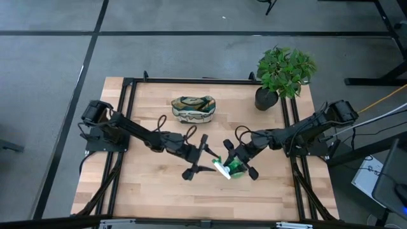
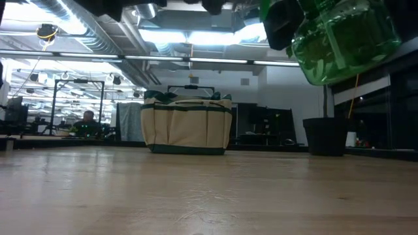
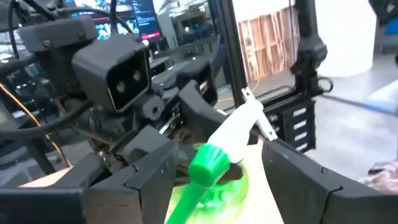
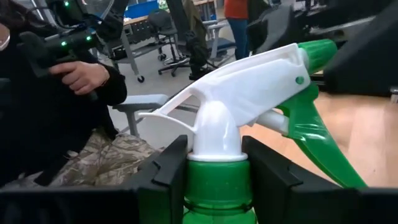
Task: Pick & Place Garden tools in Gardening bag
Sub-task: Put the green spray bottle into the light brown gardening bag
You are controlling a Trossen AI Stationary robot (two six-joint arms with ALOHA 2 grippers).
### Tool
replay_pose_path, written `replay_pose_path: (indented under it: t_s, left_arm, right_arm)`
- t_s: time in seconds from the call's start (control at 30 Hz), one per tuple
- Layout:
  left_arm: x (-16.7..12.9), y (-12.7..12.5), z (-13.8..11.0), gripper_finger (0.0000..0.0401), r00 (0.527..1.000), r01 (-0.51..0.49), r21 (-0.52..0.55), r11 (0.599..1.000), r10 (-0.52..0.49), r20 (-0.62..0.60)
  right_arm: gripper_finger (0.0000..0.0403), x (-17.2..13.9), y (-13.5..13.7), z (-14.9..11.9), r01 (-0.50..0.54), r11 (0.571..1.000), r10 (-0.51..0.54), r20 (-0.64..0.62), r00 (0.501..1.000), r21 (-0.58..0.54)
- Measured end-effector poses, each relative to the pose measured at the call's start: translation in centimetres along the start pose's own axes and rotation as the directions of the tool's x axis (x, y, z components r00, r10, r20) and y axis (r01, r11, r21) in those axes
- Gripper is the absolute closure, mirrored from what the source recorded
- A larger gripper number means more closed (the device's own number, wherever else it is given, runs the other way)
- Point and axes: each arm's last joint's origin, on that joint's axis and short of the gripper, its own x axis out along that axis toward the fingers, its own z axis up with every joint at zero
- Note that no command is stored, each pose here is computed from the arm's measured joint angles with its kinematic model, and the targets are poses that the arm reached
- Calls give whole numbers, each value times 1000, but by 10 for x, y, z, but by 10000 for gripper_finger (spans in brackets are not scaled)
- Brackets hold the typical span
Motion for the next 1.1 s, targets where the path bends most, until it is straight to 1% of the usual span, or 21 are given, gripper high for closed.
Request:
replay_pose_path:
  t_s: [0.13,0.23,0.33,0.53,0.6,0.73,1.0,1.03,1.1]
  left_arm:
    - [7,-1,2,173,999,36,57,998,-37,13]
    - [8,-1,4,188,998,48,69,996,-50,23]
    - [8,-1,4,224,998,66,69,995,-68,19]
    - [8,3,-2,322,995,98,60,993,-96,-21]
    - [8,4,-2,344,995,100,60,993,-99,-21]
    - [8,4,-2,345,994,106,60,993,-105,-22]
    - [7,4,-2,344,995,99,73,992,-98,-26]
    - [7,5,-3,345,995,99,71,993,-97,-27]
    - [7,5,-4,345,995,94,59,994,-92,-38]
  right_arm:
    - [274,0,0,0,-16,999,16,-5,1000,27]
    - [274,0,1,-1,-29,999,29,-8,1000,32]
    - [274,0,1,-1,-36,999,36,-9,999,32]
    - [274,0,1,-1,-43,998,44,-13,999,37]
    - [274,0,1,-1,-45,998,45,-11,999,39]
    - [274,0,2,0,-45,997,46,-5,999,64]
    - [274,0,1,0,-37,997,38,-4,999,64]
    - [266,0,1,0,-37,997,37,-4,999,71]
    - [227,0,1,0,-23,995,23,3,1000,96]
